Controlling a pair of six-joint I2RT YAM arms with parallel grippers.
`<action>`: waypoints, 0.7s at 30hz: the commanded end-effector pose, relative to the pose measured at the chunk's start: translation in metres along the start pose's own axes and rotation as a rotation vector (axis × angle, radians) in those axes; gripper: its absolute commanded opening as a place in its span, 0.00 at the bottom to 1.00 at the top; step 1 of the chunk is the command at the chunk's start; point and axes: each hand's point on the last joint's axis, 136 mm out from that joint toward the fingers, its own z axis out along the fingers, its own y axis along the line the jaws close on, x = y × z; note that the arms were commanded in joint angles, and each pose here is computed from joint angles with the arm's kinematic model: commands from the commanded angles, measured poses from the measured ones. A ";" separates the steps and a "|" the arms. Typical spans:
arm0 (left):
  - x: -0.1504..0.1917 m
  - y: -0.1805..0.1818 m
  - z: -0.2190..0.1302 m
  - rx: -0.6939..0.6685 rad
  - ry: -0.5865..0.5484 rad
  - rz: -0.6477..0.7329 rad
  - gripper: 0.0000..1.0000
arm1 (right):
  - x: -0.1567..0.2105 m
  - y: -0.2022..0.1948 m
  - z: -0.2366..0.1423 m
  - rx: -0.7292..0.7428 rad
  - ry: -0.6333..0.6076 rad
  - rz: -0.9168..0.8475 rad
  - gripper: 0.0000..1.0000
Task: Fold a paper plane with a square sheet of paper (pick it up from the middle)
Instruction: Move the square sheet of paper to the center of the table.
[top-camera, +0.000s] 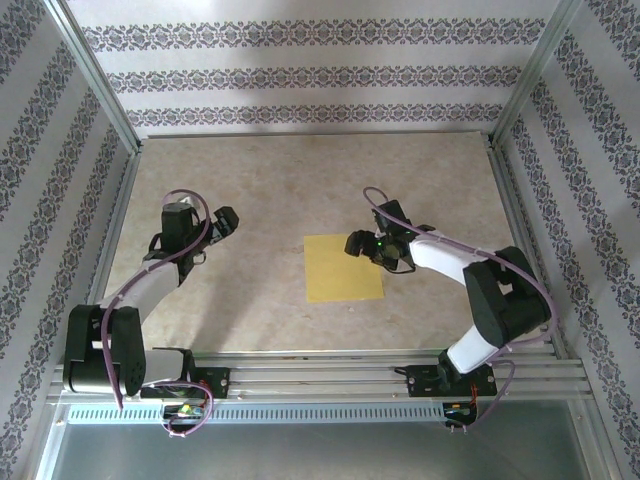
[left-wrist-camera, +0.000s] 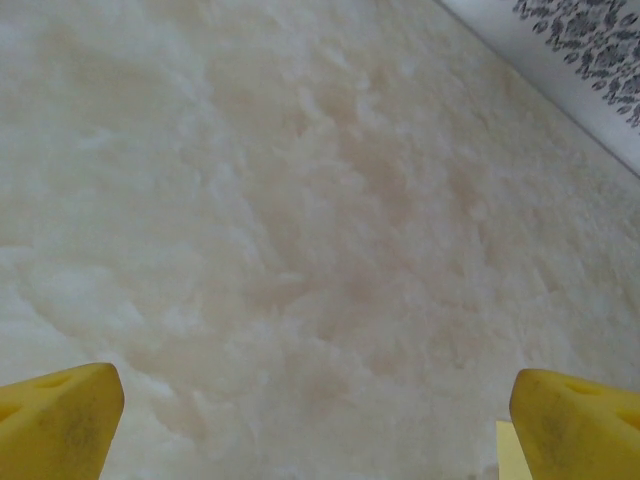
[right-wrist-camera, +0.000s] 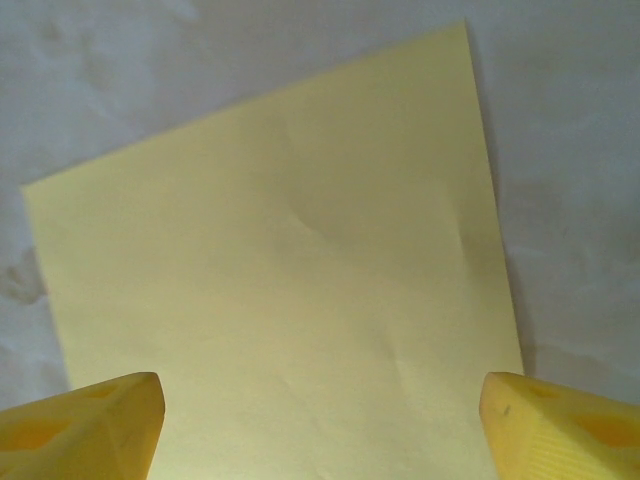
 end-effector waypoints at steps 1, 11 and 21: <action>-0.001 -0.012 0.000 0.034 0.053 -0.043 1.00 | 0.006 0.008 0.003 0.027 0.032 0.034 0.82; 0.022 -0.011 0.004 0.017 0.172 -0.090 1.00 | 0.051 0.017 0.023 0.073 0.126 0.102 0.82; 0.074 -0.037 0.003 -0.066 0.337 -0.042 1.00 | 0.055 0.083 0.050 -0.094 0.161 0.212 0.82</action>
